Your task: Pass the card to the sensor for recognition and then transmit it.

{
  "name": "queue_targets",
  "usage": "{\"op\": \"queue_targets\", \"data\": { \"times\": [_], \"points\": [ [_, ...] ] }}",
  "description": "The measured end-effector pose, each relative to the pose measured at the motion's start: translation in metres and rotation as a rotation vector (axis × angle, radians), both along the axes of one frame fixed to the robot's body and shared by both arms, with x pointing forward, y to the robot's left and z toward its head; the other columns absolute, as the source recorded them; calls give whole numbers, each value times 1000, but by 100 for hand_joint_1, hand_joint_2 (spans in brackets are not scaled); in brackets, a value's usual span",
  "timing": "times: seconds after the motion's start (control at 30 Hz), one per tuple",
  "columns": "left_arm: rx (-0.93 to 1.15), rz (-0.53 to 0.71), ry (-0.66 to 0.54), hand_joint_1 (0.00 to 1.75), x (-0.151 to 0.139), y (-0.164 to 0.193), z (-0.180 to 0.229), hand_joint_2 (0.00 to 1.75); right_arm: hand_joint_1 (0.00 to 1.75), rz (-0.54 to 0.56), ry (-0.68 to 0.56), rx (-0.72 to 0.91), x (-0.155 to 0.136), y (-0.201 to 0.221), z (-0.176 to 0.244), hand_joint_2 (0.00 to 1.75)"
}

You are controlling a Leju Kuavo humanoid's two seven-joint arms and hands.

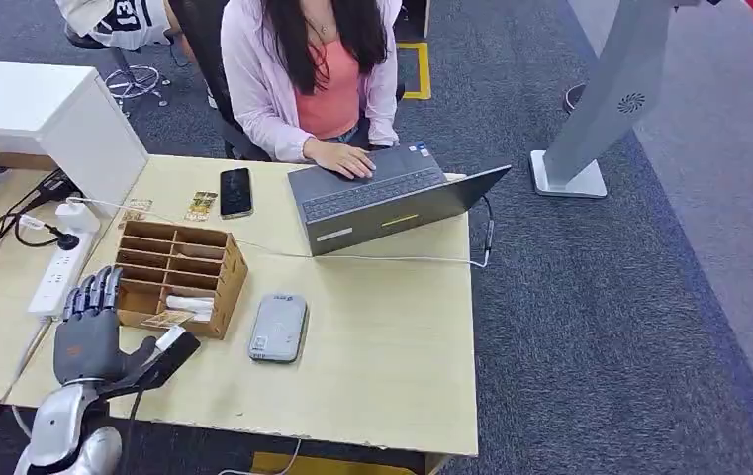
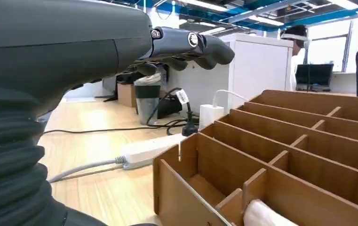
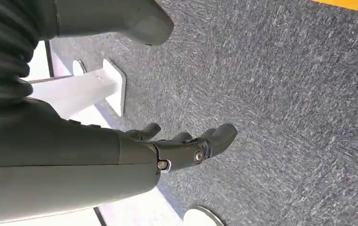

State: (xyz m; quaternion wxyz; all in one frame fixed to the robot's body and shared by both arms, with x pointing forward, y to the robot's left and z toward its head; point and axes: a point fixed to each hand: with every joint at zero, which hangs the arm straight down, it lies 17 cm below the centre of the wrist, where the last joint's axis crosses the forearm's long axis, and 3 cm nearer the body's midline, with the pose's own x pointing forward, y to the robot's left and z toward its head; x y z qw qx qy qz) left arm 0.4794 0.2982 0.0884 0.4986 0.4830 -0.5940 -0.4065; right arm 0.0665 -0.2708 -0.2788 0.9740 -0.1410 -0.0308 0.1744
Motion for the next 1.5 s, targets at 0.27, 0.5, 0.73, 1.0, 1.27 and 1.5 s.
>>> {"op": "queue_targets", "data": {
  "times": [0.27,0.5,0.73,1.0,1.27,1.5],
  "points": [
    [4,-3,33,0,0,-2,-10,175,0,3,0,1,0,0,0,175],
    [2,-4,45,0,1,-4,-14,175,0,7,-2,3,1,1,0,175],
    [2,-2,50,0,3,-5,-15,175,0,8,-3,3,1,1,0,175],
    [12,-4,54,0,8,-7,-14,175,0,16,-4,2,1,1,0,175],
    [6,1,57,0,11,-8,-17,175,0,18,-7,3,2,1,0,175],
    [1,3,62,0,10,-5,-20,175,0,19,-7,2,2,1,0,175]
  ]
}}
